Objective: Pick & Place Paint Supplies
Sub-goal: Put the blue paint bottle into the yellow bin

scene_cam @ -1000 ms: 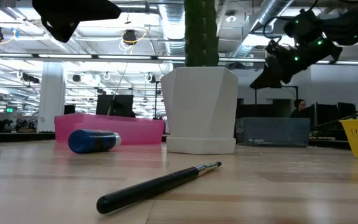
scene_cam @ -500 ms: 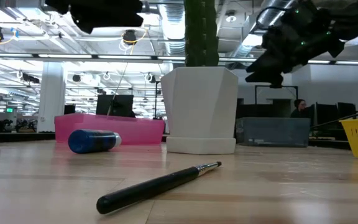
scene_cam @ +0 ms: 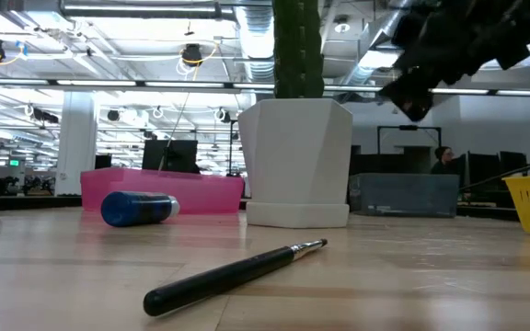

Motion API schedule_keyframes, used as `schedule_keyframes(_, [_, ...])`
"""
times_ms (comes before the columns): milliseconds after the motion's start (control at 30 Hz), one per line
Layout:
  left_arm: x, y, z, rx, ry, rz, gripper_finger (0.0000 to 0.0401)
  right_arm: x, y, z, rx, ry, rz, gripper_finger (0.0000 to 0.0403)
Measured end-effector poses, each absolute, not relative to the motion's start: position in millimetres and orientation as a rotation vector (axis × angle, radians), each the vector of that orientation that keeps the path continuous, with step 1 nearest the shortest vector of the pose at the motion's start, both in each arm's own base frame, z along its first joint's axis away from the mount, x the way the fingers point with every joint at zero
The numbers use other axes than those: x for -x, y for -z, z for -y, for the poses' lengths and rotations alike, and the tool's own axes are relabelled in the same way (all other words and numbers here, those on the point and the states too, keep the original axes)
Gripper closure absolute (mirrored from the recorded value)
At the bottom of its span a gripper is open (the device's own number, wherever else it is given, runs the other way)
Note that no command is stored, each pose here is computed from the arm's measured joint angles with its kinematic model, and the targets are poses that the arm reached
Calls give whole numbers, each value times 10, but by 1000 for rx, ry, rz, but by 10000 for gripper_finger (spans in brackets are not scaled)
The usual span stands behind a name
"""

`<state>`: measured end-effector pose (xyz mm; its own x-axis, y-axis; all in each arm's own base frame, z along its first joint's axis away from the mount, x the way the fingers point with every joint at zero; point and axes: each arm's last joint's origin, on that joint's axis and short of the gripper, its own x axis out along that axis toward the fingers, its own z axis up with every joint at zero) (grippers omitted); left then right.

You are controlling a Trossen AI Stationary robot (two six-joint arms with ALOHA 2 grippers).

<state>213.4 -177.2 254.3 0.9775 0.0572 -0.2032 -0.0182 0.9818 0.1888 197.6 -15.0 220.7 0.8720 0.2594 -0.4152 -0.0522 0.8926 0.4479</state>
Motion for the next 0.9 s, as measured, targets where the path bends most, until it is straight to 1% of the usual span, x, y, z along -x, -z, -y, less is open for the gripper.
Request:
schedule_keyframes(100, [-2078,-2572,1812,-233,-9,-199,175,-2012,-2272,-52,-425,-265,-438,224])
schedule_keyframes(200, [-2062,-2578,1820,-274,-17,-196,173,-2040,-2403,-248,-427,-380,-326,225])
schedule_keyframes(367, [-2061,-2563,1756,-348,-182,-209,156,-2010,-2648,-554,-395,-549,-95,225])
schedule_keyframes(467, [-2052,-2533,1725,-362,-253,-228,140,-1970,-2776,-723,-297,-622,-10,226])
schedule_keyframes(567, [-2054,-2525,1698,-347,-308,-229,124,-1935,-2926,-888,-139,-611,42,226])
schedule_keyframes(667, [-2063,-2504,1660,-324,-356,-235,110,-1890,-3044,-1038,-13,-531,18,226])
schedule_keyframes(800, [-2059,-2423,1603,-262,-385,-274,94,-1821,-3203,-1197,34,-450,10,226])
schedule_keyframes(900, [-2050,-2338,1568,-188,-341,-341,85,-1764,-3272,-1299,51,-470,27,226])
